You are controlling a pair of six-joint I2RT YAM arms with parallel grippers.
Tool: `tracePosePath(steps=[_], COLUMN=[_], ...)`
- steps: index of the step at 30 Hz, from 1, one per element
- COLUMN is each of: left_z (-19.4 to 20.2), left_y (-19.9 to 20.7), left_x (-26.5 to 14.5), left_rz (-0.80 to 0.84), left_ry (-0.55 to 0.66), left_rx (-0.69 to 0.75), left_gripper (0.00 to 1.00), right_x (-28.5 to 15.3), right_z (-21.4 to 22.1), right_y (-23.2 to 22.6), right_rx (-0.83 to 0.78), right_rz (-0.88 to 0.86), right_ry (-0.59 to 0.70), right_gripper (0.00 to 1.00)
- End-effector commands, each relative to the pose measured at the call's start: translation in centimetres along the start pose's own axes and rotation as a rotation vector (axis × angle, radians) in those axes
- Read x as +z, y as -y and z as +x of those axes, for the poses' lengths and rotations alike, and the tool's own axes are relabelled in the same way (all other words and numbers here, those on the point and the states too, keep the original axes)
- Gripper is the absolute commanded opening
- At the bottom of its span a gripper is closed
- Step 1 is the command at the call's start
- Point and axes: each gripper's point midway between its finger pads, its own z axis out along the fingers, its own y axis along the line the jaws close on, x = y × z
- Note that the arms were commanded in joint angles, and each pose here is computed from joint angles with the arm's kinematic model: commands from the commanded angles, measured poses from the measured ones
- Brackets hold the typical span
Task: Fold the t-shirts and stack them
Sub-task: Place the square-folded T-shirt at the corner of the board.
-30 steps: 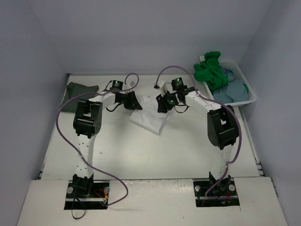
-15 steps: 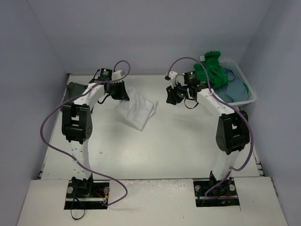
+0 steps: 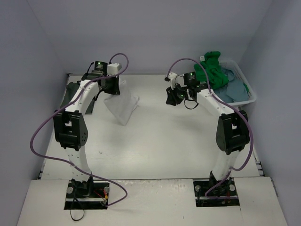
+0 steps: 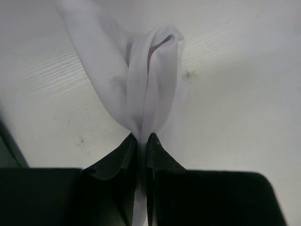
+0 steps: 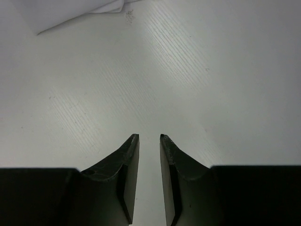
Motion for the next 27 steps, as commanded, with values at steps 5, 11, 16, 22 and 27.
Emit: tracePosePath(steps=[5,11,16,22,27], left_z=[-1.6,-2.0,-1.6,-2.1,-3.2], left_y=[-1.9,-4.4,-7.2,-9.9,-10.9], left_x=[-3.7,-4.5,-4.8,-5.7,-6.4], left_rz=[-0.116,-0.201,-0.268,-0.321,-0.347], left_ry=[0.059,0.075,0.071,0.096,0.129], left_rx=[0.124,0.160,0.165,0.143,0.141], left_gripper=[0.00,0.00,0.00,0.00,0.00], right_x=[-2.2,-2.1,-1.9,-1.7,-1.7], right_z=[-3.1,-3.0,-2.9,-2.9,-3.0], right_y=[-1.3,-1.5,-1.7,-1.9,-2.1], right_rx=[-0.056,-0.050,-0.048,-0.050,-0.048], right_rz=[-0.018,-0.028,-0.037,-0.042,-0.045], right_ry=[0.090,0.089,0.086,0.086,0.085], right_gripper=[0.20,0.18,0.17,0.17,0.16])
